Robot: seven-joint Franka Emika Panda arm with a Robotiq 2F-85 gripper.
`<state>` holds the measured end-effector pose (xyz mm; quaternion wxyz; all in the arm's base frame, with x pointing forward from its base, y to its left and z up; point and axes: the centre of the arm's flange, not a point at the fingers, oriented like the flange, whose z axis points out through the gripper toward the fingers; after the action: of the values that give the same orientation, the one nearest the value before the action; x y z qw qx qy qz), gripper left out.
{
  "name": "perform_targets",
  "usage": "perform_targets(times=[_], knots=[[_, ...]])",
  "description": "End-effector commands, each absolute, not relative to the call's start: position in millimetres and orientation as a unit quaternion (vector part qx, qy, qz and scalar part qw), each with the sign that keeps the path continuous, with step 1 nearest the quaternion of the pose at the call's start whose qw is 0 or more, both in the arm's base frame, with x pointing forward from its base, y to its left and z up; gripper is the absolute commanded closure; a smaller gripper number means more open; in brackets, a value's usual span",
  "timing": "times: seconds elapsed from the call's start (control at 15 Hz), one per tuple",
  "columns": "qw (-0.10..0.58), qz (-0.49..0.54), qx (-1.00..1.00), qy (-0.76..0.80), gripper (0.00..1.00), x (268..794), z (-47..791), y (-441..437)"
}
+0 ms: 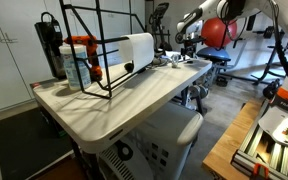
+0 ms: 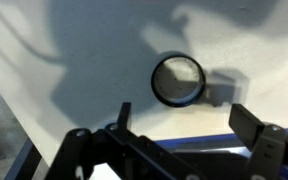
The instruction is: Flip the black lid over then move it to the left on the table
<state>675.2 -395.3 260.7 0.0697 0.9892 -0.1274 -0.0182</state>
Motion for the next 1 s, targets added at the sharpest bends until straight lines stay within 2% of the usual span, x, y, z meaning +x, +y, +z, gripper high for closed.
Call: perform_targets(times=[0.0,0.33,0.47,0.6,0.67,0.73,0.87,0.93], knots=[[0.07,-0.048,0.988,-0.129,0.01,650.0,252.9,-385.2],[0.044,-0.057,0.989,-0.127,0.04,645.2,237.5,-395.9],[0.04,-0.057,0.989,-0.131,0.1,642.3,235.0,-399.4],[0.037,-0.052,0.989,-0.133,0.25,641.0,236.5,-402.0],[0.035,-0.046,0.989,-0.133,0.4,641.0,238.9,-401.8],[0.034,-0.042,0.99,-0.134,0.51,641.5,241.5,-401.3],[0.033,-0.039,0.99,-0.132,0.66,641.9,243.3,-400.6],[0.033,-0.037,0.99,-0.131,0.7,642.1,246.2,-399.9]])
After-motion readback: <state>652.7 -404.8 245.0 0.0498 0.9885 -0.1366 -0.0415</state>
